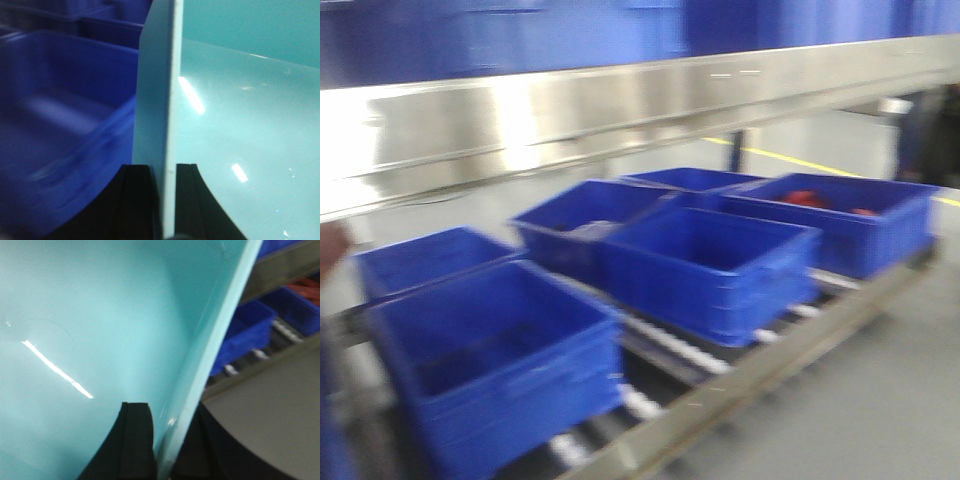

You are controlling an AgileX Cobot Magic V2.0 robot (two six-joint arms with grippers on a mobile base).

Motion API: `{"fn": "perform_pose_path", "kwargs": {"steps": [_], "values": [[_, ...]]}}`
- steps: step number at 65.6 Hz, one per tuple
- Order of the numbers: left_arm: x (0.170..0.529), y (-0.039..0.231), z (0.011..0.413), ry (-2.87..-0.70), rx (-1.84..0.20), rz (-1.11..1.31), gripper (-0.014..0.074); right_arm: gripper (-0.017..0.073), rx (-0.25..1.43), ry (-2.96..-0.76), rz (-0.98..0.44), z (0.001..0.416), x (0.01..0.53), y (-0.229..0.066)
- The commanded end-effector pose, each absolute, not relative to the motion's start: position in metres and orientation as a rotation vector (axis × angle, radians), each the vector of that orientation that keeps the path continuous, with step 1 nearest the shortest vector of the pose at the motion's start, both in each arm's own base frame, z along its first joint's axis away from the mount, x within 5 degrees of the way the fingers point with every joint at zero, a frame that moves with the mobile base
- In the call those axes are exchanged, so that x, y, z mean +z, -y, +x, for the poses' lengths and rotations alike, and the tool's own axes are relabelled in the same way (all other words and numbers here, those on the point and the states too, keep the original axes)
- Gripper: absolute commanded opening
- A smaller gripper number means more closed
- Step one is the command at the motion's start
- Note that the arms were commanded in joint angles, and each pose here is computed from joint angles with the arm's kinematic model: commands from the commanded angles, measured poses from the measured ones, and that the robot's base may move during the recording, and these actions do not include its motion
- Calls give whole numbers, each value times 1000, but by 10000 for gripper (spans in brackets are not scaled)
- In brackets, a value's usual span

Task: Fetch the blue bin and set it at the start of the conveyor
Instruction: 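Pull the held bin back off the shelf with both grippers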

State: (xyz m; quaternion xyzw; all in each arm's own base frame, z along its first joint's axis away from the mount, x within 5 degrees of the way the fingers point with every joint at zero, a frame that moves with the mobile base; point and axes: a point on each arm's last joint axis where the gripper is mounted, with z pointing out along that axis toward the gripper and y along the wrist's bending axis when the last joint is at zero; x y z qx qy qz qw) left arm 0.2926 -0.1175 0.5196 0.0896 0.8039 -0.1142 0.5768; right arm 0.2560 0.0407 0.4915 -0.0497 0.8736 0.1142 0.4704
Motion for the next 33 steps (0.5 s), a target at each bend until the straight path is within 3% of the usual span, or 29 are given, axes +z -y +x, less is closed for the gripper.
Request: {"fn": "perform_pose_path", "kwargs": {"steps": [1, 33], "values": [[536, 115, 287, -1770, -318, 185, -111, -152, 225, -2109, -148, 252, 497, -37], [536, 115, 287, -1770, -318, 185, -111, -152, 225, -2109, -148, 252, 497, -37]]}}
